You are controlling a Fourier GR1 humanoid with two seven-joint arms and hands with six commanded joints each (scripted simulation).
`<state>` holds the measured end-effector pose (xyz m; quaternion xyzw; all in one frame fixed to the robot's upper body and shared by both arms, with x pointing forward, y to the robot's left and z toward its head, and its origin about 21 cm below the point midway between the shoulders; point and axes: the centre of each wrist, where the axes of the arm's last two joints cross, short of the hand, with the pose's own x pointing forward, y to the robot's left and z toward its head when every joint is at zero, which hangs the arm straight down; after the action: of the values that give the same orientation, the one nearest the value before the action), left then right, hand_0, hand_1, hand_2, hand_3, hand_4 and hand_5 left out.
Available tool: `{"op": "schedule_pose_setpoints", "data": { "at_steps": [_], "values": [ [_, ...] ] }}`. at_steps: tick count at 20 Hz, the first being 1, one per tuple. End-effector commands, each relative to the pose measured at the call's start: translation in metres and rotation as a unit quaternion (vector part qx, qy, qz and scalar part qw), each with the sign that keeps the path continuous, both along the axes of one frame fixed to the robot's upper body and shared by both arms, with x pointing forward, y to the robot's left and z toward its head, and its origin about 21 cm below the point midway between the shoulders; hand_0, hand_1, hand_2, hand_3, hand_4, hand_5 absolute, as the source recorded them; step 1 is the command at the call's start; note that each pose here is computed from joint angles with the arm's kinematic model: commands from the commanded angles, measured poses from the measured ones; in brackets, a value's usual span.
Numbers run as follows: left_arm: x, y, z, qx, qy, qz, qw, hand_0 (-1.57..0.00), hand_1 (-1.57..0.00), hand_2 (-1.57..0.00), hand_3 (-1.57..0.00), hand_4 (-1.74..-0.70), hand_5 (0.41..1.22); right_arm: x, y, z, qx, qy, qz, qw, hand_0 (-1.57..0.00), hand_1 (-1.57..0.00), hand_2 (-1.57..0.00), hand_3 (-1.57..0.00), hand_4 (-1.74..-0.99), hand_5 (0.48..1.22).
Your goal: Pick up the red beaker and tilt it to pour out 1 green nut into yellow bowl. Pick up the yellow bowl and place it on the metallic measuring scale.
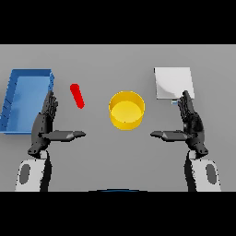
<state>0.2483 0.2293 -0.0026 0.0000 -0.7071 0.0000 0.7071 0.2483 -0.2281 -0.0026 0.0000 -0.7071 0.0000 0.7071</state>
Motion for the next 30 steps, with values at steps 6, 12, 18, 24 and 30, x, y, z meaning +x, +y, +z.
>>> {"op": "schedule_pose_setpoints", "data": {
  "at_steps": [6, 12, 18, 24, 30],
  "values": [
    [-0.006, -0.002, -0.003, 0.002, 0.001, -0.002, 1.000, 0.00, 0.00, 0.00, 0.00, -1.20, 0.677, 0.000, 0.001, 0.001, -0.002, -0.003, -0.001, 1.000, 0.00, 0.00, 0.00, 0.00, -1.177, 0.572],
    [-0.020, -0.002, 0.015, 0.074, -0.011, -0.039, 0.996, 0.00, 0.00, 0.00, 0.00, -1.20, 0.668, -0.014, -0.006, 0.010, -0.123, -0.037, 0.026, 0.991, 0.00, 0.00, 0.00, 0.00, -1.194, 0.583],
    [-0.022, -0.003, 0.011, 0.083, -0.001, -0.048, 0.995, 0.00, 0.00, 0.00, 0.00, -1.18, 0.655, -0.012, -0.010, 0.012, -0.093, -0.048, 0.040, 0.994, 0.00, 0.00, 0.00, 0.00, -1.272, 0.611],
    [0.012, -0.012, 0.000, 0.093, 0.021, -0.039, 0.995, 0.00, 0.00, 0.00, 0.00, -1.21, 0.664, -0.013, -0.012, 0.013, -0.090, -0.055, 0.054, 0.993, 0.00, 0.00, 0.00, 0.00, -1.295, 0.623],
    [0.057, -0.018, -0.007, 0.099, 0.016, -0.035, 0.994, 0.00, 0.00, 0.00, 0.00, -1.22, 0.644, -0.012, -0.012, 0.015, -0.096, -0.053, 0.049, 0.993, 0.00, 0.00, 0.00, 0.00, -1.295, 0.622]
  ]
}}
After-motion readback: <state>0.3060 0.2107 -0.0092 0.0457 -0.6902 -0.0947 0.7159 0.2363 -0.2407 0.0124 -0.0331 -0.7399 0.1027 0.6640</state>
